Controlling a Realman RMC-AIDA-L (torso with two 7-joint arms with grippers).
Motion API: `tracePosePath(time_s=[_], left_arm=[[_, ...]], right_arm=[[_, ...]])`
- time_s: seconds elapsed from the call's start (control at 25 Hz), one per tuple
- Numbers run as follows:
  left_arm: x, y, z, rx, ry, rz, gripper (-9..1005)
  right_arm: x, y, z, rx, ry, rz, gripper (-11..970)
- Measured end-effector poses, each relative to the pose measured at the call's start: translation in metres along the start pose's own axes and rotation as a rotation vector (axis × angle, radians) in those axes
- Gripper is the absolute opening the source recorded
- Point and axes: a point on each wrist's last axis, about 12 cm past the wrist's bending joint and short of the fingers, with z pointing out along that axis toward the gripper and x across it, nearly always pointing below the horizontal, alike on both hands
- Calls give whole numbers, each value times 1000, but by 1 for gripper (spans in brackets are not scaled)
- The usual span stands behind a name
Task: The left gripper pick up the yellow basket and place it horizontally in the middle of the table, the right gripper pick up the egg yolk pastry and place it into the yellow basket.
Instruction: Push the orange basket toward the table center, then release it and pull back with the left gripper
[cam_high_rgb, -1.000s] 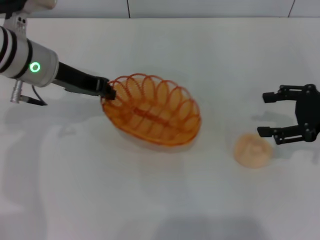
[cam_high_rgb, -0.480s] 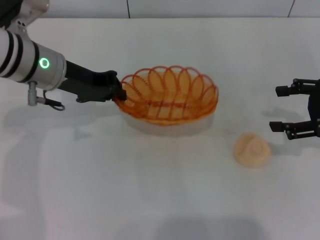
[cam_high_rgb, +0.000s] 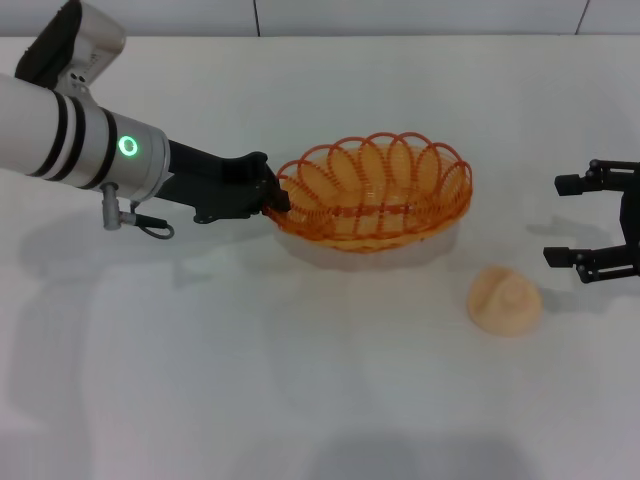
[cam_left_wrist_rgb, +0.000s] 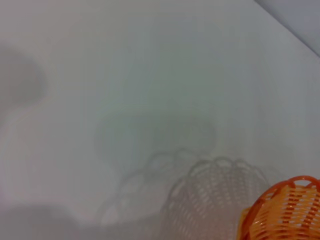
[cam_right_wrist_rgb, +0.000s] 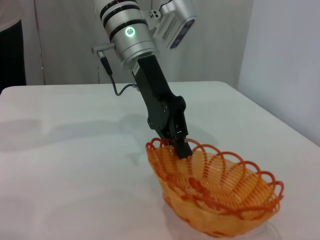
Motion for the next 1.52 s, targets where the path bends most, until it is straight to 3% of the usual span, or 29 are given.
tracePosePath(time_s=[0.52, 0.96, 1.24, 1.4, 1.52], left_arm=[[2, -3, 6, 14, 14, -7, 107], [3, -2, 6, 11, 22, 4, 313], [3, -3, 3, 5, 39, 35, 582], [-6, -2, -13, 7, 25, 98, 725], [-13, 1, -33, 28, -22, 189, 728]], right_arm=[[2, 3, -1, -9, 1, -8, 841], [5, 5, -2, -1, -4, -9, 842], [5, 5, -2, 3, -6, -6, 841], [6, 4, -5, 23, -17, 14, 841], [9, 5, -8, 39, -29, 35, 842]])
